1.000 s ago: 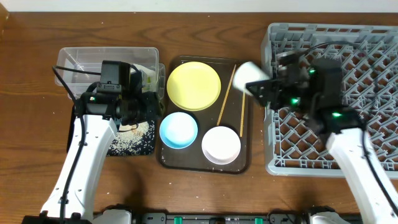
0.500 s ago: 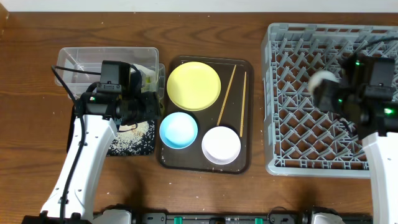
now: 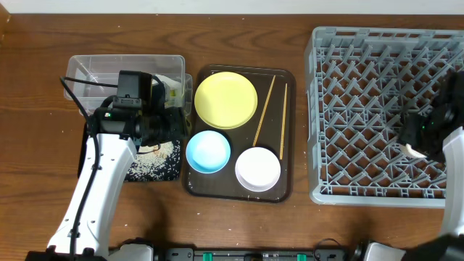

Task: Sort waste into correct bins and load items into the dishwasher rack
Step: 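Carry the white cup with the right gripper and place it in the rack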

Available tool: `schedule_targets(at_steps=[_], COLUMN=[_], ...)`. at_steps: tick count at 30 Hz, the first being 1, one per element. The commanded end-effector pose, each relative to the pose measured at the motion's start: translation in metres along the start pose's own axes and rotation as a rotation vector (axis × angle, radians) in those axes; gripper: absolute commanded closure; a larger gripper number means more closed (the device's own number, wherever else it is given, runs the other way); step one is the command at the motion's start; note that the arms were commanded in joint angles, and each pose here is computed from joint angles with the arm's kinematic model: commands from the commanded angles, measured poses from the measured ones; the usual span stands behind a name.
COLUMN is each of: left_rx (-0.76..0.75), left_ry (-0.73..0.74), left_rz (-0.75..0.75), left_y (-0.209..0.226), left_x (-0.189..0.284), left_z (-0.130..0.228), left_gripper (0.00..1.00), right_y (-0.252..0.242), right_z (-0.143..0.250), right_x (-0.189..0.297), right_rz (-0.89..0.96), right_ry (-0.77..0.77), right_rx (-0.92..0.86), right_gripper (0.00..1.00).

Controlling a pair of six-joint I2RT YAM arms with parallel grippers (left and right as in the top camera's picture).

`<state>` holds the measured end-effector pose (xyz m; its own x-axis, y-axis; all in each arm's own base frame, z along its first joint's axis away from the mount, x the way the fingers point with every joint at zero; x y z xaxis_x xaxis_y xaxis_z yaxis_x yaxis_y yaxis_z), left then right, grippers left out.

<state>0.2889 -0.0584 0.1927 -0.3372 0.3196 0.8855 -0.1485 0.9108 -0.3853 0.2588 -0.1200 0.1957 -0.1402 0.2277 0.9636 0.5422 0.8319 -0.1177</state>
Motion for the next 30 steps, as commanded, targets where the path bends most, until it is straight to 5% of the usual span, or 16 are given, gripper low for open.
schedule_targets(at_steps=[1,15,16,19,20,26,30], left_rx=[-0.014,-0.014,-0.014,-0.014,-0.014,-0.013,-0.011], left_ry=[-0.022,-0.022,-0.022,-0.022,-0.022,-0.019,-0.013], left_rz=[-0.008,-0.008,-0.008,-0.008,-0.008,-0.009,-0.012], left_y=[0.0,0.0,0.0,0.0,0.0,0.001,0.001], left_x=[0.006,0.006,0.006,0.006,0.006,0.005,0.005], left_z=[-0.004,-0.004,-0.004,-0.004,-0.004,-0.003,-0.002], left_gripper=[0.39,0.38,0.38,0.38,0.38,0.38,0.37], right_y=[-0.015,-0.025,-0.025,-0.022,-0.02,-0.007,-0.002], right_z=[-0.007,-0.003,-0.002,-0.001,-0.002,-0.006,-0.007], right_x=[-0.007,-0.039,-0.041,-0.045,-0.045,-0.046,-0.045], right_rz=[0.047,0.074,0.074,0.053,0.037,-0.064,-0.109], right_ry=[0.014,0.137,0.144,0.16,0.16,0.147,0.144], right_rx=[-0.035,-0.062,-0.062,-0.061,-0.063,-0.073,-0.049], right_gripper=[0.99,0.93,0.87,0.27,0.19,0.03,0.04])
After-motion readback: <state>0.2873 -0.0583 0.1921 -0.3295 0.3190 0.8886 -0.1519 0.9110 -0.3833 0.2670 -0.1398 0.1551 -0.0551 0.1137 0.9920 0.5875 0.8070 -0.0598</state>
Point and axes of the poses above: each gripper's point midway between its finger pads, its own x axis back along the fingers, its own y axis along the line the jaws close on, z = x × y, the point moved 5 cm from there along x, back along the fingers, and after that the axes turned 2 degrees about x, right-handed, at the moved point
